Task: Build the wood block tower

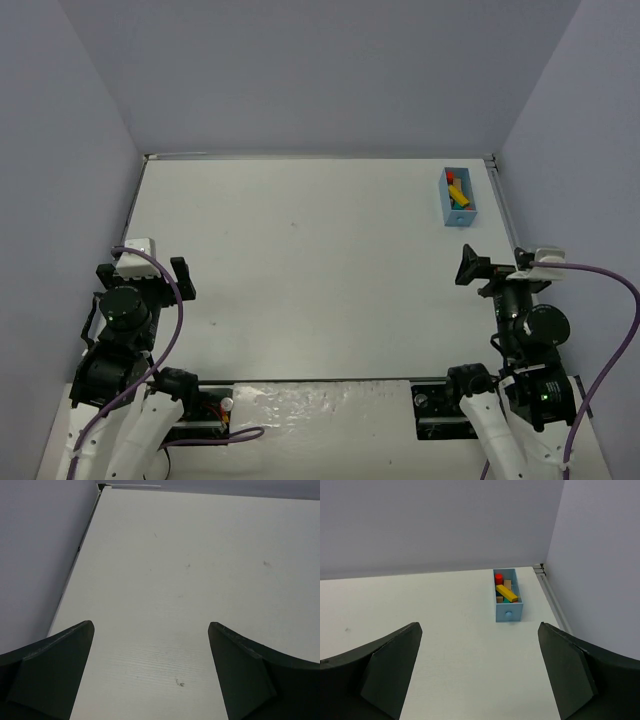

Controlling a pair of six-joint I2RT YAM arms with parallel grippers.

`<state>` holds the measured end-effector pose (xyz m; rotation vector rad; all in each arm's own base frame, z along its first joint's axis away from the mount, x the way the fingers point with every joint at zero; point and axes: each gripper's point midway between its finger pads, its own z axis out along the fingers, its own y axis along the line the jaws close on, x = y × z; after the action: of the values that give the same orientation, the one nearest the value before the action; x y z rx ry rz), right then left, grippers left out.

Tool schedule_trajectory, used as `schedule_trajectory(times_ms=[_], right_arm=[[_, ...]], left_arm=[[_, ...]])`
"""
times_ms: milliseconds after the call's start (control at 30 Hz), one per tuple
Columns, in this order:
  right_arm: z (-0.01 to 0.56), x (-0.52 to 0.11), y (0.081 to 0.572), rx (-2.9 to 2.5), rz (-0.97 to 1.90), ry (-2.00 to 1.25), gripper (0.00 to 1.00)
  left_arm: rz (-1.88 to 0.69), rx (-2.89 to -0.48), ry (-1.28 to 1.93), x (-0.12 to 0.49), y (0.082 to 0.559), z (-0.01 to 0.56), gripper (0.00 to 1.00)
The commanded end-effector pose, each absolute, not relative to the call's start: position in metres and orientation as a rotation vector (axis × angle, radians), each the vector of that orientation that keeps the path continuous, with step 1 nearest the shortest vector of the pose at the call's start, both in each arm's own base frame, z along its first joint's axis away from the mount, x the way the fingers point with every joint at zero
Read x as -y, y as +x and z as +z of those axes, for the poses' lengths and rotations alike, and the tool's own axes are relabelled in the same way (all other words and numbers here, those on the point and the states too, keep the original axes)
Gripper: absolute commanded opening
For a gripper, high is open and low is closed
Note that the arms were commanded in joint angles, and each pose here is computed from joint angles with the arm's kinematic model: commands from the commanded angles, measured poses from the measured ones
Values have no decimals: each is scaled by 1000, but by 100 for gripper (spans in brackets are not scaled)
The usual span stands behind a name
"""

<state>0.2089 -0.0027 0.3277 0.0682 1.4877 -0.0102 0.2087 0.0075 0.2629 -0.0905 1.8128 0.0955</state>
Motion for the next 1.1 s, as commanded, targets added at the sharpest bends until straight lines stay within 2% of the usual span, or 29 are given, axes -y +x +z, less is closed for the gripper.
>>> schedule_trajectory(times_ms=[0, 233, 500, 567, 700, 800, 900, 1067], right_arm=[[347, -4, 218, -1440, 20, 55, 100], [341, -12, 248, -1539, 79, 126, 100], [299, -34, 374, -1854, 103, 271, 100], [304, -36, 402, -1873, 112, 292, 100], [255, -10, 468, -1998, 132, 401, 100], [229, 25, 504, -2046, 155, 457, 85], [209, 56, 528, -2073, 45, 449, 76], [180, 89, 545, -2119, -32, 440, 69]], left_arm=[[74, -1749, -84, -3, 220, 281, 97], [87, -1757, -101, -5, 220, 278, 97], [94, -1775, -112, -5, 223, 272, 97], [95, -1777, -113, -5, 223, 272, 97], [89, -1771, -115, -4, 221, 272, 97], [93, -1762, -116, -5, 220, 273, 97], [80, -1749, -108, -3, 219, 275, 97], [68, -1736, -98, -1, 217, 276, 97]])
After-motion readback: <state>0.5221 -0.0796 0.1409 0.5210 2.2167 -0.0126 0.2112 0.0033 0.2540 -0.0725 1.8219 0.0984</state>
